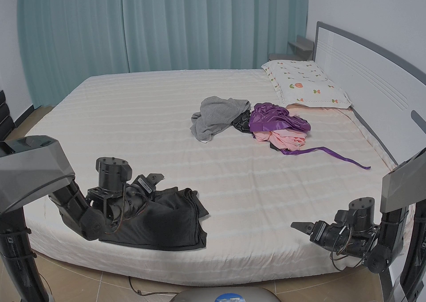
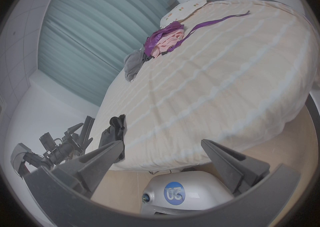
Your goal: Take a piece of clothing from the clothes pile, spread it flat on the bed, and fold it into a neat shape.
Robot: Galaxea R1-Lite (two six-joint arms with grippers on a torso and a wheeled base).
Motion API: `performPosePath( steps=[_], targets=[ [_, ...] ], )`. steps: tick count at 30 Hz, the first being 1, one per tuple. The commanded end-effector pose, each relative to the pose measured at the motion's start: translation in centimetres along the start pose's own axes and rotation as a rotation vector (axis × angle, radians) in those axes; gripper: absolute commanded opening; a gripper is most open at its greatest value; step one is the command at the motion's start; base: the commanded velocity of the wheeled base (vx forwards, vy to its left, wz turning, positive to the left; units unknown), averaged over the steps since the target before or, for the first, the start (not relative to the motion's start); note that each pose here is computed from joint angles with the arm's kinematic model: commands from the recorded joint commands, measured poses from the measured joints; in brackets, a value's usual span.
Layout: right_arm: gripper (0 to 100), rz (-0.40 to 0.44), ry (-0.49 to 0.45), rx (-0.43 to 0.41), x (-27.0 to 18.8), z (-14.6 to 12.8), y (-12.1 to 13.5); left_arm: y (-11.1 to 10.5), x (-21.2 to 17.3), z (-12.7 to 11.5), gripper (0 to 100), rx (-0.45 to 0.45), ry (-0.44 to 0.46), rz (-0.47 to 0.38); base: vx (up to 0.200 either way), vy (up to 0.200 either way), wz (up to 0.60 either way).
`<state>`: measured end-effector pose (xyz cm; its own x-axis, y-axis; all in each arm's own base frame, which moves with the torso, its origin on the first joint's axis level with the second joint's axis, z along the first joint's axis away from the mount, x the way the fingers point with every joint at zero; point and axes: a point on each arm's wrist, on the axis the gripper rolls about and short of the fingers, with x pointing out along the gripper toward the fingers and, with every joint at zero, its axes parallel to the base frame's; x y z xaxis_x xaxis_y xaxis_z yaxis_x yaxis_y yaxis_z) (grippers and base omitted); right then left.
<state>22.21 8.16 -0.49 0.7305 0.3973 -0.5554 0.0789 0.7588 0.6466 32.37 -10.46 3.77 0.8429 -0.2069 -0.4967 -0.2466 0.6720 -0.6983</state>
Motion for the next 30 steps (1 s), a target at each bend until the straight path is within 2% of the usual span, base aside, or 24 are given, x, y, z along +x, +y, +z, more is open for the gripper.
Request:
performPosePath(
  steps=[1, 4, 6, 10, 15, 24, 28, 30],
  targets=[
    [100, 0.020, 0.031, -0.077, 2.3, 0.0, 1.3, 2.9, -1.2, 2.0, 100, -0.154, 0.034, 0.020, 0.000, 0.000, 0.00],
    [100, 0.031, 0.014, -0.089, 2.9, 1.3, 2.5, 4.2, -1.7, 2.7, 100, -0.238, 0.091, 0.009, 0.000, 0.200, 0.00],
    [100, 0.031, 0.014, -0.089, 3.1, 1.7, 2.9, 4.8, -1.9, 2.8, 100, -0.256, 0.115, 0.012, 0.000, 0.200, 0.00],
    [100, 0.035, 0.042, -0.106, 5.0, 2.5, 4.9, 6.3, -2.1, 4.2, 100, -0.295, 0.102, -0.005, 0.000, 0.200, 0.00],
    [100, 0.047, 0.082, -0.128, 6.5, 2.5, 7.0, 6.9, -1.6, 4.3, 100, -0.297, 0.100, -0.007, 0.000, 0.200, 0.00],
    [100, 0.061, 0.077, -0.141, 8.2, 3.7, 9.1, 7.5, -0.9, 4.3, 100, -0.292, 0.075, -0.028, 0.000, 0.200, 0.00],
    [100, 0.089, 0.065, -0.175, 9.6, 4.2, 10.3, 8.1, -0.8, 5.5, 100, -0.310, 0.033, -0.036, 0.000, 0.200, 0.00],
    [100, 0.082, 0.090, -0.184, 10.6, 4.1, 10.3, 8.1, -0.4, 6.0, 100, -0.315, 0.034, -0.057, 0.000, 0.200, 0.00]
  ],
)
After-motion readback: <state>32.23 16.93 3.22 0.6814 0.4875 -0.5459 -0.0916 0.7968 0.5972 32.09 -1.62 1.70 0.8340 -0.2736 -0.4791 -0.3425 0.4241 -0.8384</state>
